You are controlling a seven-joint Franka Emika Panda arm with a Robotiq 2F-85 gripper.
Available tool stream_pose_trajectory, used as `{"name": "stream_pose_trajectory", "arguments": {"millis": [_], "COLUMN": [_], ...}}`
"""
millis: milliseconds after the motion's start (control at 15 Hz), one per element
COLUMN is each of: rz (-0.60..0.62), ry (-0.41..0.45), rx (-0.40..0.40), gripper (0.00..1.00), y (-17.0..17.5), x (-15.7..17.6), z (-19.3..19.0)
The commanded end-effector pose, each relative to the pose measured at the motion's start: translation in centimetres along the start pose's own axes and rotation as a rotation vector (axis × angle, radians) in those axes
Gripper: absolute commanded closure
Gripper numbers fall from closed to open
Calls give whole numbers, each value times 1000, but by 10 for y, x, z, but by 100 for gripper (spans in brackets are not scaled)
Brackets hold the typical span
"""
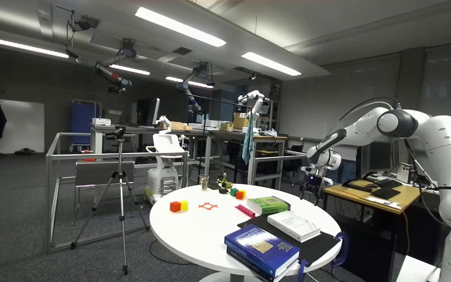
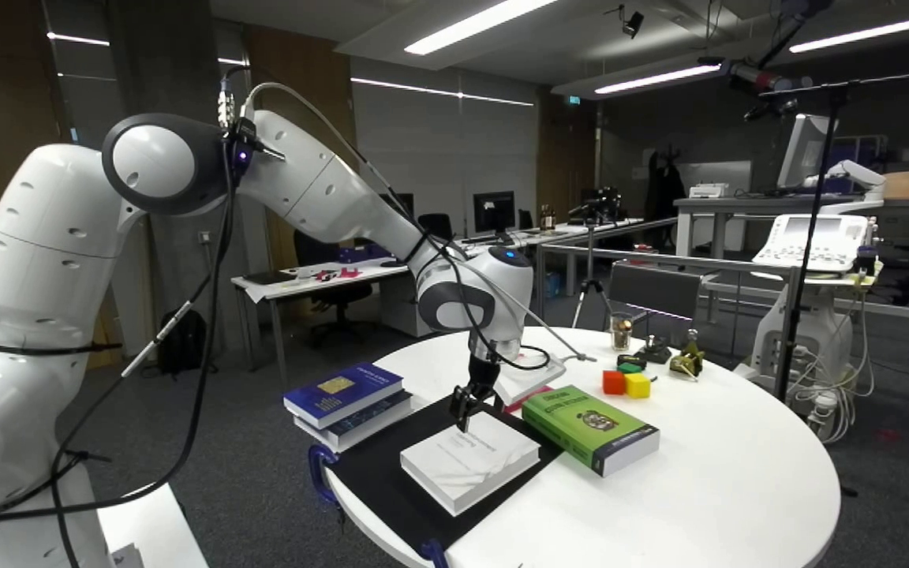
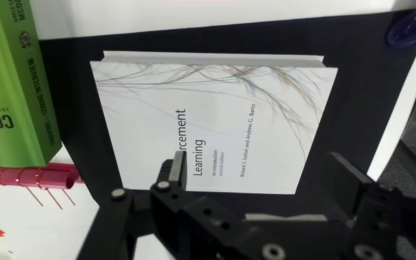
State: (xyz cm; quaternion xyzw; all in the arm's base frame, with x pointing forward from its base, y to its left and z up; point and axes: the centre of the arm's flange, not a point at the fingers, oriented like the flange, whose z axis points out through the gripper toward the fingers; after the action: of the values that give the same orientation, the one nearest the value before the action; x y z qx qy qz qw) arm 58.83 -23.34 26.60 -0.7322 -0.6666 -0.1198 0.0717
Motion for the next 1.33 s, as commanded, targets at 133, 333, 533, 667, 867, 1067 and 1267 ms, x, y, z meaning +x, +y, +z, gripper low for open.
{"name": "stream_pose_trajectory", "arguments": {"millis": [133,333,533,667,867,1067,1267], "rz": [25,46,45,19,-5,-16,-7], "ry": [-14,-46,-70,-78,-90,-109,-110], "rx": [-106,-127,-119,-104,-112,-128,-134], "gripper": [0,0,0,0,0,0,0], "y": [7,11,10,9,10,12,13], "x": [-10,-27,-42,-52,-63,-73,-75], "z": [21,31,39,43,51,61,78]}}
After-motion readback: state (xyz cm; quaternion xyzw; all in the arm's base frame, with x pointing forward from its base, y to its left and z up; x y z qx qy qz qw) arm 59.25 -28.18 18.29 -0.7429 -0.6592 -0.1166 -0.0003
